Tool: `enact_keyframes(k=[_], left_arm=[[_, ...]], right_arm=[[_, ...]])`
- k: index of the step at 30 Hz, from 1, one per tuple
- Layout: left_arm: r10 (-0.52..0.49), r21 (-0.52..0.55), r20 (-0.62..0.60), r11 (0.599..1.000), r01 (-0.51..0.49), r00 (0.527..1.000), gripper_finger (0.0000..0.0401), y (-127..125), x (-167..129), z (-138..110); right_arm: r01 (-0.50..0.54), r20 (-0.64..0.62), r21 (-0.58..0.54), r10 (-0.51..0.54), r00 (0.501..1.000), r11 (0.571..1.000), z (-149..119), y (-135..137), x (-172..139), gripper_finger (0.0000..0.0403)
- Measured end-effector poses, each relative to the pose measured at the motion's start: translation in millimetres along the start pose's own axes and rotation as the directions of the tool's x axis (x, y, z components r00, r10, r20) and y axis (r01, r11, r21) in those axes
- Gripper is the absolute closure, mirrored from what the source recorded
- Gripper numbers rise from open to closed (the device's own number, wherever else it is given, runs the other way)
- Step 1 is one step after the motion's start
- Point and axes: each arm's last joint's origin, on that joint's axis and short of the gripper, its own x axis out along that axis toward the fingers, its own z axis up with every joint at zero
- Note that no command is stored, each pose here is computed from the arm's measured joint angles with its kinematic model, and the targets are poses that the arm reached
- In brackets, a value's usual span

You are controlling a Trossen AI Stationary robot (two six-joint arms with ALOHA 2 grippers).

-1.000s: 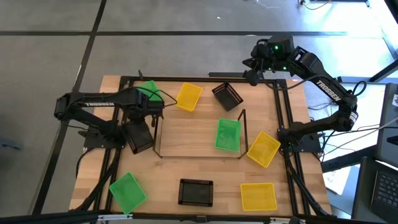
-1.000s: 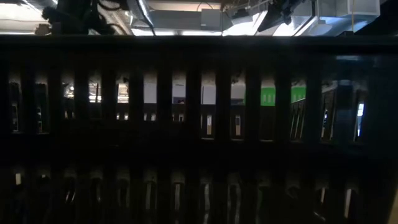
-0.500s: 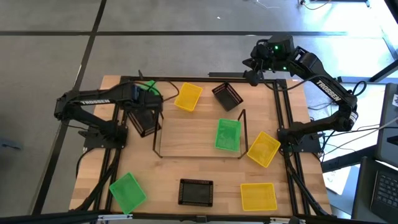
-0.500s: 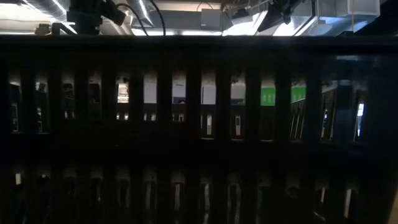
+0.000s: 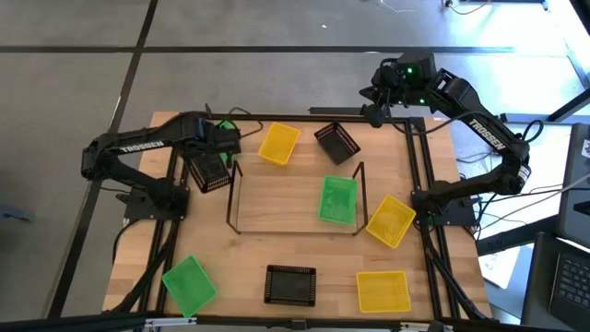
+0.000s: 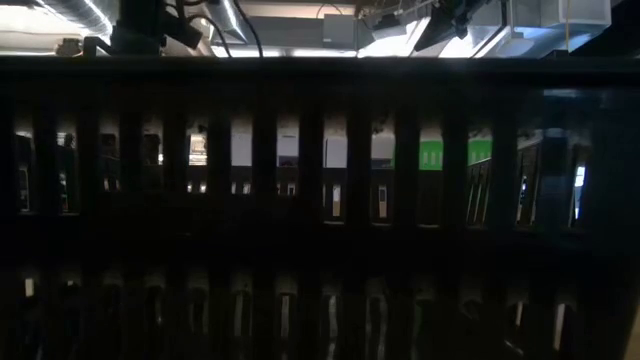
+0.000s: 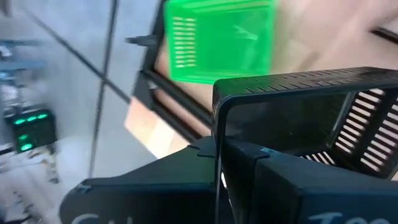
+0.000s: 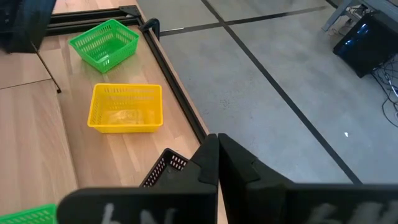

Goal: Stack baskets on shelf by color
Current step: Put the middle left black bin on the shelf

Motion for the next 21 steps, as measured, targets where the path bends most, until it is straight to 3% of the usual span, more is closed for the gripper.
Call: enact_keyframes(k=[8,14,21], left_arm=[[0.175,-0.005,-0.018,0.984,-0.175,0.984,0.0401,19,9,2],[0.337,0.019,-0.017,0.942,-0.336,0.941,0.0401,31,13,4],[0.382,-0.036,0.098,0.924,-0.380,0.919,0.0401,50,-3,21]], right_arm=[[0.000,0.000,0.000,0.000,1.000,1.000,0,0,0,0.0402],[0.000,0.000,0.000,0.000,1.000,1.000,0,0,0,0.0402],[0.000,0.000,0.000,0.000,1.000,1.000,0,0,0,0.0402]])
